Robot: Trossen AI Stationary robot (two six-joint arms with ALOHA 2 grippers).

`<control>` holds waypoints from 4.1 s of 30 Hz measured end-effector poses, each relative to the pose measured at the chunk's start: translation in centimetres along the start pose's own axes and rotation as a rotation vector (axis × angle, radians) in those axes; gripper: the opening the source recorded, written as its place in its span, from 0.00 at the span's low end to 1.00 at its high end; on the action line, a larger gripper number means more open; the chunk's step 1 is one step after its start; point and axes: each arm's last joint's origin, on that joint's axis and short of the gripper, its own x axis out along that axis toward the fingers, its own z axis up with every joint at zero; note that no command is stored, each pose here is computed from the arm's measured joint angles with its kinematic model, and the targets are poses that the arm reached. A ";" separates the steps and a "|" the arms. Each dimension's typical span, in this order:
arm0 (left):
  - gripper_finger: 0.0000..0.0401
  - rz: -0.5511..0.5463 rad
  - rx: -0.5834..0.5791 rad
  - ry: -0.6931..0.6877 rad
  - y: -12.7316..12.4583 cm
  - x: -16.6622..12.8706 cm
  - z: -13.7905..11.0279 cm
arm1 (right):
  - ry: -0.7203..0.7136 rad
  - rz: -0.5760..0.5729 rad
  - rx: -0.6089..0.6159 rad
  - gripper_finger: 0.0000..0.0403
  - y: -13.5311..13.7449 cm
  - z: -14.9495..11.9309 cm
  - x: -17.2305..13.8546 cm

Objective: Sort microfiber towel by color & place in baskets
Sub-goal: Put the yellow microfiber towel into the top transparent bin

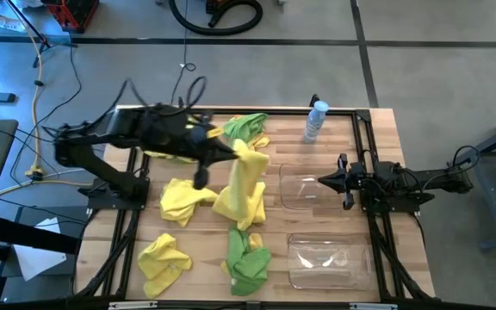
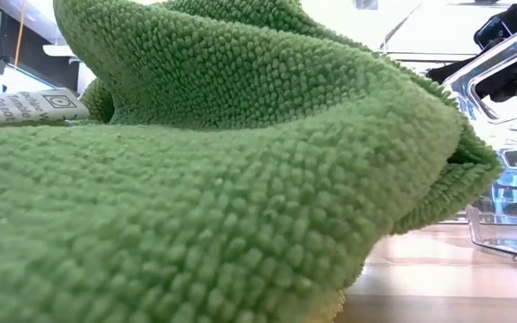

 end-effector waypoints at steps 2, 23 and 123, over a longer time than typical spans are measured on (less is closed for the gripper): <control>0.00 0.000 0.027 -0.015 -0.2 1.3 1.2 | 0.000 0.000 0.000 0.00 0.0 0.0 0.0; 0.00 0.084 -0.001 -0.005 1.5 15.0 2.7 | 0.000 0.000 0.000 0.00 0.0 0.0 0.0; 0.28 -0.043 -0.352 0.306 6.0 27.1 -5.7 | -0.007 -0.022 0.002 0.00 -0.1 0.0 0.0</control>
